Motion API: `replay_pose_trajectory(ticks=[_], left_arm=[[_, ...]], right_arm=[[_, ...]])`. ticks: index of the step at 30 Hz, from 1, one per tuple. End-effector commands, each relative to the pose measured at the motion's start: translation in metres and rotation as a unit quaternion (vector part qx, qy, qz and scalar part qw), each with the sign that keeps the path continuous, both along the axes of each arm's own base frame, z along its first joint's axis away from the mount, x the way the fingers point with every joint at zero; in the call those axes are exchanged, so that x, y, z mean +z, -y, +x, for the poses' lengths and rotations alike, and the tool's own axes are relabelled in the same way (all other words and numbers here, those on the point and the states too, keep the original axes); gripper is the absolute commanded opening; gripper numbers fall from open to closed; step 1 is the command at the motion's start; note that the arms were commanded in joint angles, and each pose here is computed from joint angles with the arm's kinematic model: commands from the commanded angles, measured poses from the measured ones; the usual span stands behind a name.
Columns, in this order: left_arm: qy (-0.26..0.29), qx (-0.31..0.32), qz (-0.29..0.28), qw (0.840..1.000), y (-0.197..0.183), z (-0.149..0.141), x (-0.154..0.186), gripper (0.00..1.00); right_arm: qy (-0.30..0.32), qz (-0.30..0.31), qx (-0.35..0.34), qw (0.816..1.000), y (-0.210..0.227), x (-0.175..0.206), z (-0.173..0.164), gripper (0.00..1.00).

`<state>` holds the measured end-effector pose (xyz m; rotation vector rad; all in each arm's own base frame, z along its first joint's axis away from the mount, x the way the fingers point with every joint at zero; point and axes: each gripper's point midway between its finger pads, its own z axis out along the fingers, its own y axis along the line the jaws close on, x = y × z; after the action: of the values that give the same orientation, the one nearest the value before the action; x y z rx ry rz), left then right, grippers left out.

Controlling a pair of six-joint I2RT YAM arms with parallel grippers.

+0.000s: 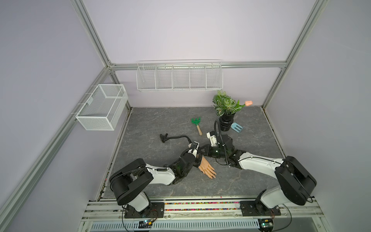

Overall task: Take off the watch
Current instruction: Untie the watch from the hand.

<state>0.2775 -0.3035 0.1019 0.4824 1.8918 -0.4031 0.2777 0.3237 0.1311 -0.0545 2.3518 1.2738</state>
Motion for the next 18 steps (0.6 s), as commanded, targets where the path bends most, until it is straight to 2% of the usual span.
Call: replay_pose_trajectory(ticks=[1,5,12,14,15,16,17,18], left_arm=[[0.031,0.078,-0.055,0.995,-0.013,0.016,0.025,0.60],[0.048,0.055,-0.067,0.995,-0.008,0.011,0.034,0.48],[0.037,0.025,-0.050,0.998,0.006,0.009,0.028,0.08],[0.031,0.006,-0.036,0.999,0.011,0.007,0.024,0.07],[0.028,-0.002,-0.032,0.999,0.013,0.005,0.024,0.09],[0.028,-0.006,-0.027,0.999,0.013,0.003,0.025,0.13],[0.030,-0.012,-0.018,0.999,0.012,0.002,0.027,0.20],[0.025,-0.013,-0.011,1.000,0.009,0.000,0.031,0.31]], right_arm=[[0.012,-0.017,-0.042,0.999,0.012,0.006,0.000,0.10],[0.009,-0.015,-0.051,0.999,0.017,0.001,-0.003,0.11],[0.000,-0.005,-0.028,1.000,0.007,0.000,-0.011,0.13],[0.013,-0.012,-0.027,0.999,0.009,0.003,-0.010,0.16],[0.026,-0.023,-0.025,0.999,0.012,0.004,-0.009,0.18],[0.043,-0.041,-0.025,0.998,0.018,0.006,-0.006,0.23],[0.057,-0.069,-0.022,0.996,0.026,0.004,-0.003,0.32],[0.048,-0.095,-0.026,0.994,0.040,-0.001,0.003,0.37]])
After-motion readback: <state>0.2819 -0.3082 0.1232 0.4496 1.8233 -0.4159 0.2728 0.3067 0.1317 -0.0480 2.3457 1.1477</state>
